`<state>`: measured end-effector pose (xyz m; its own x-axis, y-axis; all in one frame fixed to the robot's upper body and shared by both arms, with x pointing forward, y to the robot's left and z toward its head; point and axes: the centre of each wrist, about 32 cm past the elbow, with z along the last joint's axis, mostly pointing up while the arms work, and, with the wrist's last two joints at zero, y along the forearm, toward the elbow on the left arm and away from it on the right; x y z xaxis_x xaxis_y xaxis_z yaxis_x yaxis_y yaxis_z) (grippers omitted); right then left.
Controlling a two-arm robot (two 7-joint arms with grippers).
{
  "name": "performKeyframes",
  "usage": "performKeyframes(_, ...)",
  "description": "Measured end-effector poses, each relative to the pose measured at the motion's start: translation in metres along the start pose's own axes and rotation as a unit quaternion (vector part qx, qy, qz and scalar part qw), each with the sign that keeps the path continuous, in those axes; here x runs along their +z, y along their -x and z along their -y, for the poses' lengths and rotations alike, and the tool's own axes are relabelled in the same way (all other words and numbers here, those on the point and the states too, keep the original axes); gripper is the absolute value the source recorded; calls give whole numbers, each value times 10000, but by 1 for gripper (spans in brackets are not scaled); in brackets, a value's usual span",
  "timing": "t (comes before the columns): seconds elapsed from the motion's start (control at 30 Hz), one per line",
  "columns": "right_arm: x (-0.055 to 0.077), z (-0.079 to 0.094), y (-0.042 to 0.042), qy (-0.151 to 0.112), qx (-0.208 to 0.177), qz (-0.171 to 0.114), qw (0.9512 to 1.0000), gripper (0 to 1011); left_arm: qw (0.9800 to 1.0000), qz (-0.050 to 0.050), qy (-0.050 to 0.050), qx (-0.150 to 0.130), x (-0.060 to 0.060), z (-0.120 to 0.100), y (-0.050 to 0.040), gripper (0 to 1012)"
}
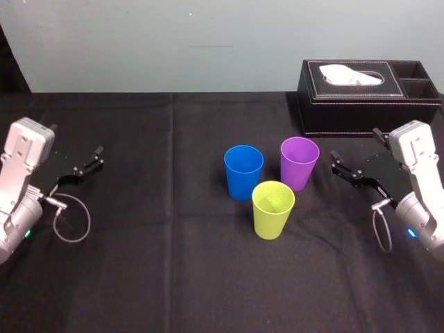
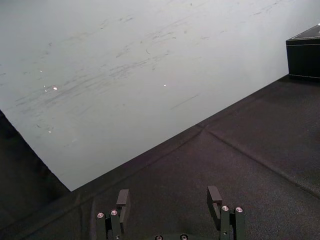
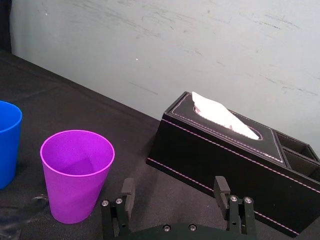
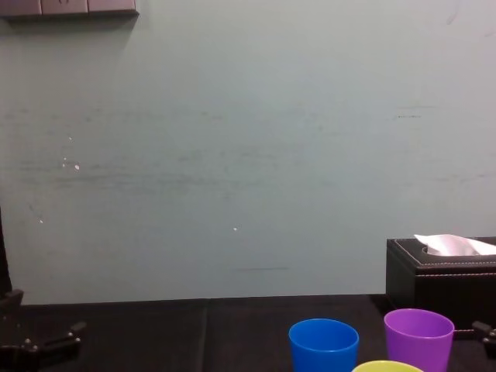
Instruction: Stack the three plastic cups sequentially using one hand.
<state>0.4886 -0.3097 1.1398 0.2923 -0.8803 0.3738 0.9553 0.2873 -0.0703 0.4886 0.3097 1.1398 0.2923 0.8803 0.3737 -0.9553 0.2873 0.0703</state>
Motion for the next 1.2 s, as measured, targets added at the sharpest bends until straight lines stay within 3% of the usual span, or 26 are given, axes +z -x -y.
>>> performKeyframes(1.2,0,0,0,0,0,0,10000,1003,10000,0,0,0,0,0,0,1011)
